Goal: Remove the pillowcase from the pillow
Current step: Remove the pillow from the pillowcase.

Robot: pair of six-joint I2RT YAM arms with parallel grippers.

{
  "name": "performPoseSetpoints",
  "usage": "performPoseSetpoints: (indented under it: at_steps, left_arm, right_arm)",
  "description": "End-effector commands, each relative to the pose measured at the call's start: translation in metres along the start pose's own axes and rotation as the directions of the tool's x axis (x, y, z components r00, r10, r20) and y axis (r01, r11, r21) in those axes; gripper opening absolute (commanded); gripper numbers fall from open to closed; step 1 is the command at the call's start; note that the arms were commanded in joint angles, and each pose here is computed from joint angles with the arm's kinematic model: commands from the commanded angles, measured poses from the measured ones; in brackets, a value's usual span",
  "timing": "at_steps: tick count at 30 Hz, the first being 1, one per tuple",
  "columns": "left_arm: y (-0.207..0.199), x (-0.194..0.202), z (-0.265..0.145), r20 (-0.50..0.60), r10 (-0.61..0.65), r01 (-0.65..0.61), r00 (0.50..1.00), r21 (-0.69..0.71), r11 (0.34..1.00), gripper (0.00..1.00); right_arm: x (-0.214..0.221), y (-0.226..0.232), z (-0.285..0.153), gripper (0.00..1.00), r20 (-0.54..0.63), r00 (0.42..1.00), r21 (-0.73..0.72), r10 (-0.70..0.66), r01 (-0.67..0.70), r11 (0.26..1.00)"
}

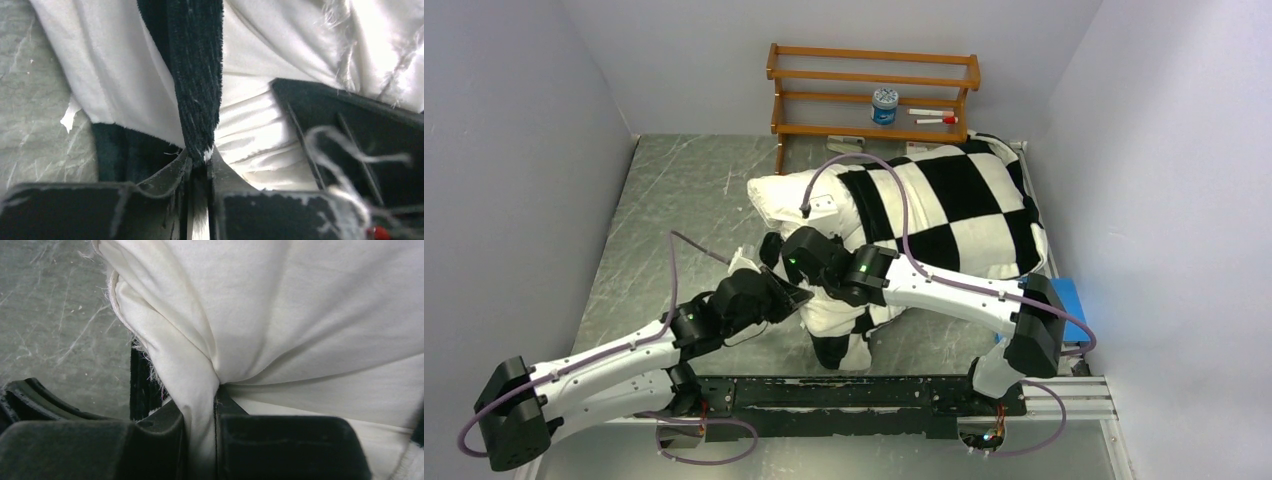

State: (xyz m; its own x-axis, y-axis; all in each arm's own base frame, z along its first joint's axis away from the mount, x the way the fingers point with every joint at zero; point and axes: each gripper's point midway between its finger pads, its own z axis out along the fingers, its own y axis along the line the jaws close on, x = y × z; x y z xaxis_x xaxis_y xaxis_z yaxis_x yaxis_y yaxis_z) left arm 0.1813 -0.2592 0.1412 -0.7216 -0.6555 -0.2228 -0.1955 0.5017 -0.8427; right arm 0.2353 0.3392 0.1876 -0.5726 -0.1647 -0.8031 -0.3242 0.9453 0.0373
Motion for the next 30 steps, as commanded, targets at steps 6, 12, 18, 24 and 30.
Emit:
performPoseSetpoints:
  at_steps: [6, 12, 18, 24, 30]
  left_arm:
    - [0.084, 0.058, -0.033, -0.319, 0.051, -0.089, 0.946, -0.104, 0.991, 0.05]
    - [0.127, 0.094, -0.040, -0.494, 0.093, -0.149, 0.864, -0.074, 0.986, 0.05]
    - [0.136, 0.099, -0.021, -0.492, 0.154, -0.224, 0.857, -0.085, 0.971, 0.05]
    - [0.155, 0.129, -0.012, -0.544, 0.217, -0.331, 0.811, -0.120, 0.936, 0.05]
    - [0.175, 0.139, -0.029, -0.558, 0.192, -0.296, 0.807, -0.102, 0.950, 0.05]
  right_arm:
    - [-0.105, -0.005, 0.001, 0.00, 0.233, 0.964, 0.019, 0.127, -0.136, 0.991]
    - [-0.132, 0.004, 0.000, 0.00, 0.268, 0.954, -0.008, 0.137, -0.140, 0.990]
    - [-0.153, 0.019, -0.009, 0.00, 0.277, 0.941, -0.093, 0.192, -0.173, 0.981]
    - [-0.168, 0.025, -0.008, 0.00, 0.278, 0.935, -0.134, 0.222, -0.192, 0.972]
    - [-0.190, 0.009, 0.004, 0.00, 0.309, 0.927, -0.076, 0.212, -0.199, 0.977]
